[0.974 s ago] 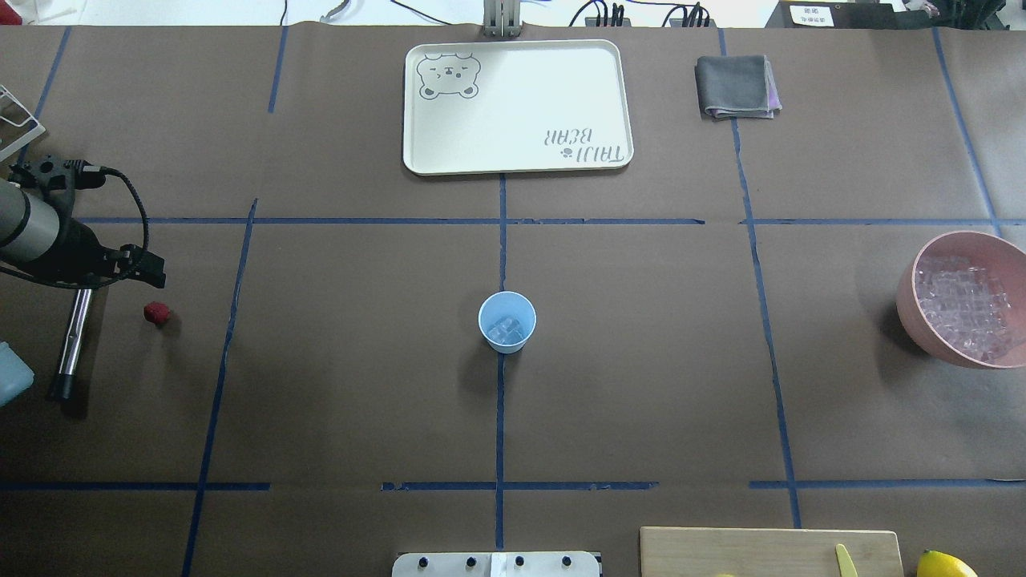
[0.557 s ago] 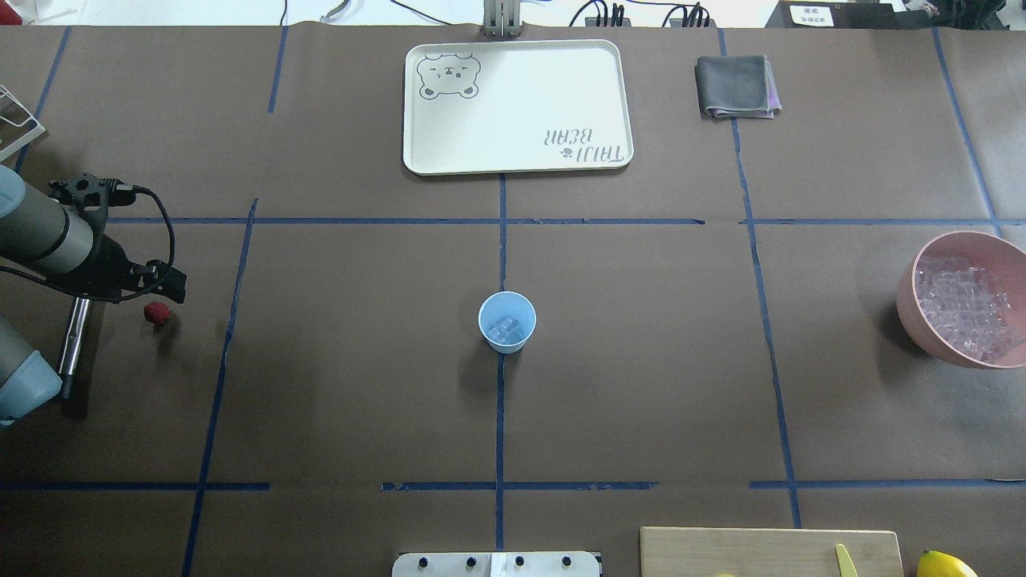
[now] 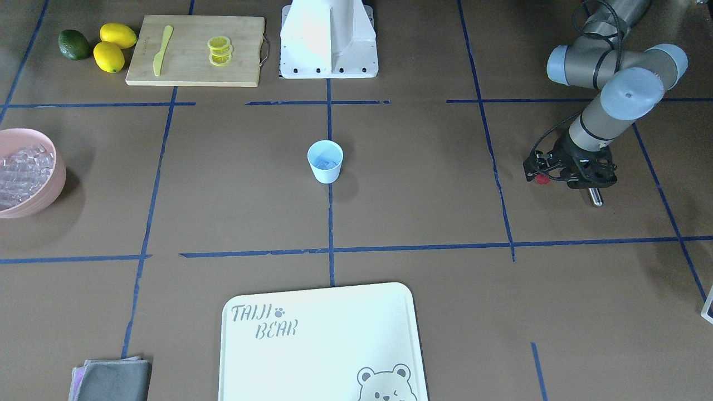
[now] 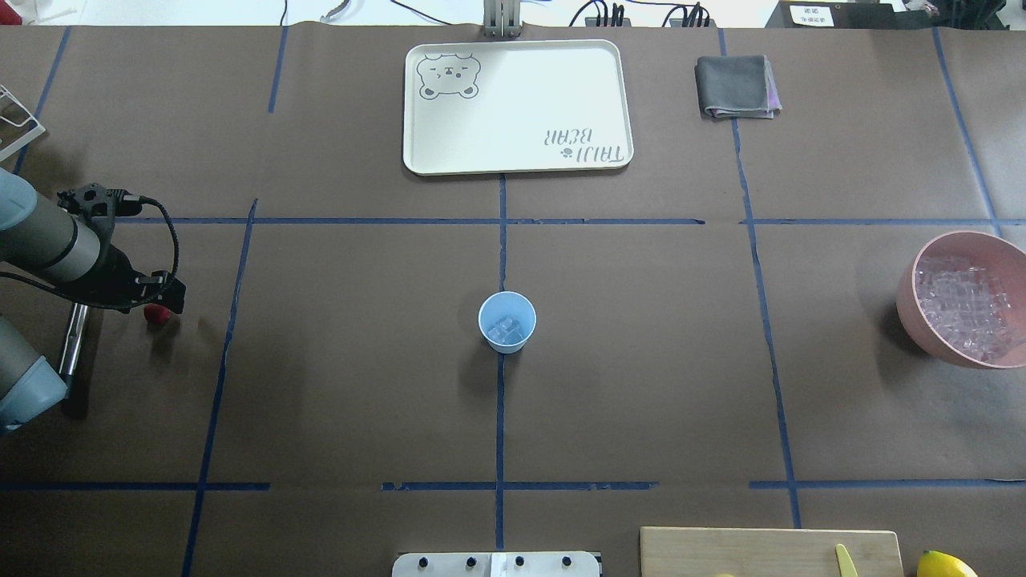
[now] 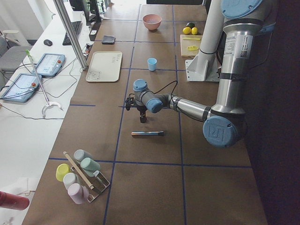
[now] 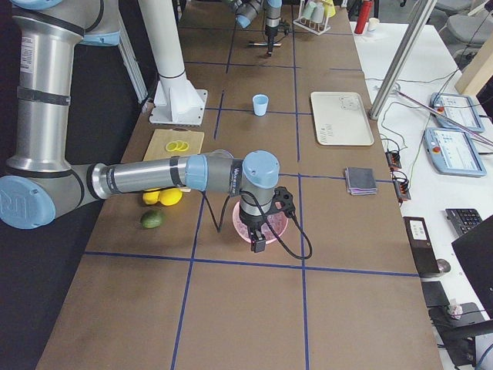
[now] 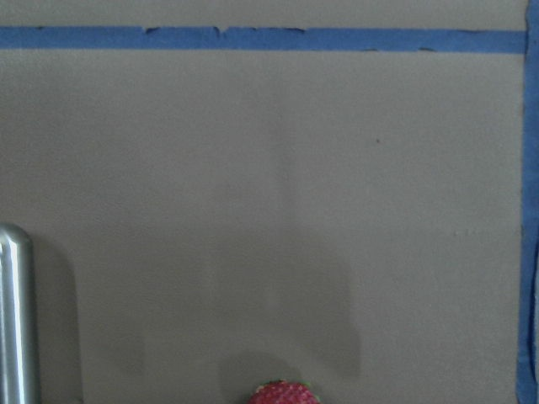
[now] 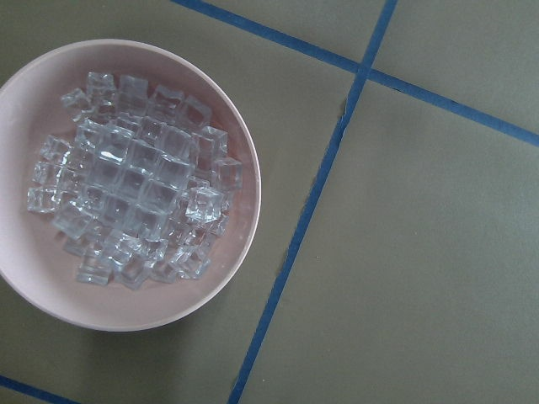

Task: Mash ice and strawberries in cup
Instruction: 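Close the left gripper on the red strawberry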

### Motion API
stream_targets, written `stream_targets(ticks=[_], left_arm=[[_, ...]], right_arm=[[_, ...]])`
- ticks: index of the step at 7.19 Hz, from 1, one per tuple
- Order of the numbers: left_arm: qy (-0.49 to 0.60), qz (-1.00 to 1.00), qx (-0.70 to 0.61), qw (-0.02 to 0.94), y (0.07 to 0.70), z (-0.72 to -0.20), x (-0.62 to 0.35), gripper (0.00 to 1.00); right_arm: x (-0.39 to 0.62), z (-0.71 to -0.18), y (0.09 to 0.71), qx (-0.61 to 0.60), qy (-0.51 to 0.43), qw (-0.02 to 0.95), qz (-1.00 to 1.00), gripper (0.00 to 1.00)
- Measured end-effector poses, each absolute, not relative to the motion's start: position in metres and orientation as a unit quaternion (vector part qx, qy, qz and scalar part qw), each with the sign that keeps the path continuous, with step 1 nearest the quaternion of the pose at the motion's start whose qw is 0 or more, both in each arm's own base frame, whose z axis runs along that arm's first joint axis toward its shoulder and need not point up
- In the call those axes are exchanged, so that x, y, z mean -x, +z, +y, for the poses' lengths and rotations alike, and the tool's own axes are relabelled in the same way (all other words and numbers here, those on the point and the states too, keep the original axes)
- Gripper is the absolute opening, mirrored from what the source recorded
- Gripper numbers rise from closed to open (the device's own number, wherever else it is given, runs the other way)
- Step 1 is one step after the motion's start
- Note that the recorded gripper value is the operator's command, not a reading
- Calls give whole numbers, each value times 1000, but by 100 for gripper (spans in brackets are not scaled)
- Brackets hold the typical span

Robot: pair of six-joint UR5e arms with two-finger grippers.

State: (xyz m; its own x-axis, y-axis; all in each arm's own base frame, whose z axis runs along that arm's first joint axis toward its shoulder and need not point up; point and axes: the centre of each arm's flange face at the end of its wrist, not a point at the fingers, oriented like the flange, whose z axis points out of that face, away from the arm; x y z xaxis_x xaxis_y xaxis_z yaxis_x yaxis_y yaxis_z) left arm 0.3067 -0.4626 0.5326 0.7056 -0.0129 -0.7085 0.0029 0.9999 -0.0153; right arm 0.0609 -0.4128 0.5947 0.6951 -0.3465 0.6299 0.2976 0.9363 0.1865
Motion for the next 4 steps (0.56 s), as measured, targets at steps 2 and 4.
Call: stream_targets(ticks=[2,4], left_arm=[[-4,383,9,924,534,-462,-307,2],[-2,385,7,923,530,-462,-307,0]], right_arm=[[-61,-413,595,-35,-175,920,-349,99],[-61,-413,595,-35,-175,920,-349,99]])
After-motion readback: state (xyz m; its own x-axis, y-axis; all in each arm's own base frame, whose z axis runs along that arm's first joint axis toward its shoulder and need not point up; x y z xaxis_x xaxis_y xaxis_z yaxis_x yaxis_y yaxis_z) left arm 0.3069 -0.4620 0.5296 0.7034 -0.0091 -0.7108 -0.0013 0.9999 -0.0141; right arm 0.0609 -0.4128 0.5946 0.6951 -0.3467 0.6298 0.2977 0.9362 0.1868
